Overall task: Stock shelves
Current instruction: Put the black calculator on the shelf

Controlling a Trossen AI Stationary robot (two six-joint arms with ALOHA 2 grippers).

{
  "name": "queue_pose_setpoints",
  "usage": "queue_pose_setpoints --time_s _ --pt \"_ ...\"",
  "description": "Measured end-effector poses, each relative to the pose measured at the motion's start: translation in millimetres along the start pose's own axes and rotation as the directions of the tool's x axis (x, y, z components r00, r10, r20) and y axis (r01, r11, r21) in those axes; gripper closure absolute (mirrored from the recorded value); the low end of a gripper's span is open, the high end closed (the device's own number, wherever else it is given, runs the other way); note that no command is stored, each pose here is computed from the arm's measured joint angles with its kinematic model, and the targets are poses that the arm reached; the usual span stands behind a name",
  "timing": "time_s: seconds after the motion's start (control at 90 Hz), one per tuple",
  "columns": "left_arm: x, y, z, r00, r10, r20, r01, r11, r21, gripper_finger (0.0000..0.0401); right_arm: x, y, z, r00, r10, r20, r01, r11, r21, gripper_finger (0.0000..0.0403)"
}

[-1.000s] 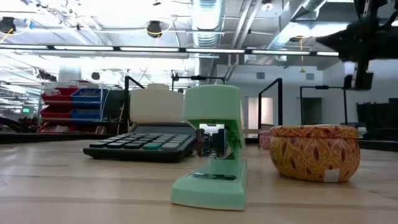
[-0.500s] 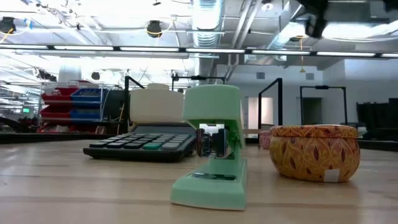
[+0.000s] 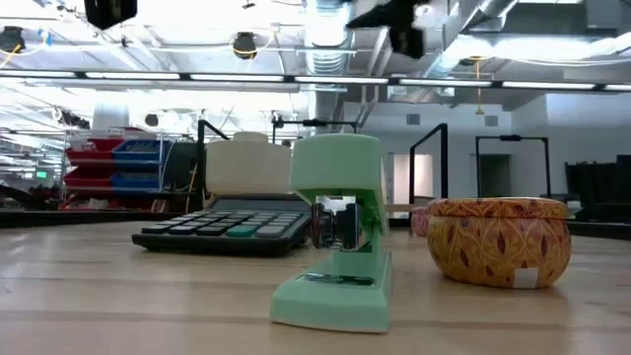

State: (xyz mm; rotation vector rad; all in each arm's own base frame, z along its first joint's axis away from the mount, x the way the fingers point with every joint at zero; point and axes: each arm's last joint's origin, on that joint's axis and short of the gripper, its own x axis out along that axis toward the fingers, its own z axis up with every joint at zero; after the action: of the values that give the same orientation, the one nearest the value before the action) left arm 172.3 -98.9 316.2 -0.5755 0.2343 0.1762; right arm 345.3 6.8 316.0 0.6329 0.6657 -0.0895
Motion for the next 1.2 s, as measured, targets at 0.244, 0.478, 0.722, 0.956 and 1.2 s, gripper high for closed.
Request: queue_pose_setpoints --time_s 0.244,0.478,0.722,0.956,1.2 --pt "-16.4 4.4 9.7 0.998 -0.068 0.003 0.067 0.995 0.069 0.0401 72.7 -25.7 11.7 0.980 -0.034 -0.199 0.042 0.998 0.037 0.0190" --pt "-19.0 4.2 8.4 0.987 -0.140 -0.075 0.147 0.986 0.083 0.0401 124.5 -60.8 12.4 0.944 -0.062 -0.323 0.105 0.987 0.118 0.0143" --pt "-17.7 5.7 4.5 0.985 -0.127 -0.113 0.135 0.989 0.061 0.0401 155.5 -86.2 -5.0 0.887 -0.072 -0.456 0.158 0.976 0.152 0.0143" --pt "-17.5 5.8 4.4 0.986 -0.125 -0.113 0.133 0.989 0.067 0.0401 173.6 -96.2 -19.4 0.841 0.029 -0.541 0.105 0.971 0.216 0.0143" --pt "-17.5 6.5 3.9 0.986 -0.116 -0.117 0.125 0.989 0.073 0.0401 181.5 -95.8 -26.1 0.823 0.081 -0.563 0.066 0.969 0.236 0.0193"
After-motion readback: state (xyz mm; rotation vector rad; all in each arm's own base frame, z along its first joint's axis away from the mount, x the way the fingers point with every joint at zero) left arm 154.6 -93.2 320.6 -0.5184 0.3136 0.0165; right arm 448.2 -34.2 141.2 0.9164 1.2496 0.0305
